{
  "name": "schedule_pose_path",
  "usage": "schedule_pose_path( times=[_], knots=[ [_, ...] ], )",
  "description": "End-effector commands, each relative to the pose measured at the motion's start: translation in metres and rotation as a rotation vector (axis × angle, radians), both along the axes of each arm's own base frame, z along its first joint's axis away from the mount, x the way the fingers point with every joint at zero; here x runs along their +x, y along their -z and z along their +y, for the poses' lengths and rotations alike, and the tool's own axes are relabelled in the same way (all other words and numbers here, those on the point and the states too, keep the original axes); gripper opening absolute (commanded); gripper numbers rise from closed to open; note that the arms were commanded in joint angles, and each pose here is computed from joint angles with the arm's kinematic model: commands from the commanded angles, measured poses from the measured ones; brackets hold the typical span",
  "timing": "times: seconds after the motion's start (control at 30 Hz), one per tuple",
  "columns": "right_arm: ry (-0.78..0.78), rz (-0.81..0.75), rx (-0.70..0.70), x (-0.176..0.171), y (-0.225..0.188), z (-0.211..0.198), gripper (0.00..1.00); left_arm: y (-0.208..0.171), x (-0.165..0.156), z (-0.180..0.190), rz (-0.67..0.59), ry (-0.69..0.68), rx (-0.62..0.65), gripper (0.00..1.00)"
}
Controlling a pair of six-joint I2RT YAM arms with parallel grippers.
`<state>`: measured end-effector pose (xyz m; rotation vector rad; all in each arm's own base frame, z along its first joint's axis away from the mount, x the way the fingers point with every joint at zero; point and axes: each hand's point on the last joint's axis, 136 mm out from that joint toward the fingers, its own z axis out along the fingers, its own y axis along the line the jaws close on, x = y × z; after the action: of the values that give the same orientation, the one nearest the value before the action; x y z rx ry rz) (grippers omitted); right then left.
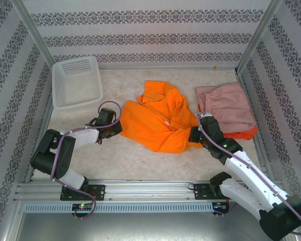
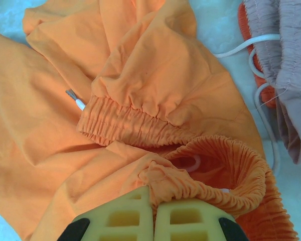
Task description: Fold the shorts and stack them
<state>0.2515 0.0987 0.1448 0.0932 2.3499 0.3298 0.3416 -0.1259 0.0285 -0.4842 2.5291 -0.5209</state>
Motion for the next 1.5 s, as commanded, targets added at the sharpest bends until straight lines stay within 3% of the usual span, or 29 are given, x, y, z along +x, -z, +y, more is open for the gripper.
schedule_pose_path(
  times=[0.0, 0.17, 0.33, 0.67, 0.87, 0.97, 1.1, 1.2, 1.3, 1.4, 1.47],
  knots=[
    [0.008, -0.020, 0.014, 0.007, -0.002, 0.000, 0.00, -0.017, 0.006, 0.005, -0.034, -0.012, 0.013, 0.00],
    [-0.023, -0.030, 0.006, 0.032, -0.017, 0.007, 0.00, -0.068, 0.023, 0.020, -0.156, -0.032, 0.063, 0.00],
    [-0.064, -0.081, 0.008, 0.077, -0.061, 0.017, 0.00, -0.134, 0.051, 0.039, -0.268, -0.036, 0.089, 0.00],
    [-0.152, -0.332, 0.128, 0.194, -0.227, 0.050, 0.00, -0.274, 0.143, 0.074, -0.469, -0.073, 0.079, 0.00],
    [-0.229, -0.511, 0.261, 0.252, -0.321, 0.068, 0.00, -0.380, 0.196, 0.099, -0.613, -0.122, 0.102, 0.00],
    [-0.291, -0.596, 0.402, 0.256, -0.373, 0.070, 0.00, -0.447, 0.195, 0.106, -0.724, -0.128, 0.106, 0.00],
    [-0.329, -0.665, 0.521, 0.240, -0.418, 0.048, 0.00, -0.518, 0.158, 0.111, -0.885, -0.120, 0.162, 0.00],
    [-0.355, -0.687, 0.455, 0.224, -0.412, 0.041, 0.00, -0.528, 0.127, 0.108, -0.903, -0.089, 0.182, 0.00],
    [-0.346, -0.743, 0.388, 0.210, -0.382, 0.034, 0.00, -0.512, 0.101, 0.106, -0.960, -0.098, 0.152, 0.00],
    [-0.284, -0.791, 0.353, 0.193, -0.324, 0.020, 0.00, -0.461, 0.070, 0.107, -1.013, -0.145, 0.086, 0.00],
    [-0.264, -0.760, 0.308, 0.177, -0.280, 0.014, 0.00, -0.414, 0.048, 0.107, -0.979, -0.174, 0.039, 0.00]
  ],
)
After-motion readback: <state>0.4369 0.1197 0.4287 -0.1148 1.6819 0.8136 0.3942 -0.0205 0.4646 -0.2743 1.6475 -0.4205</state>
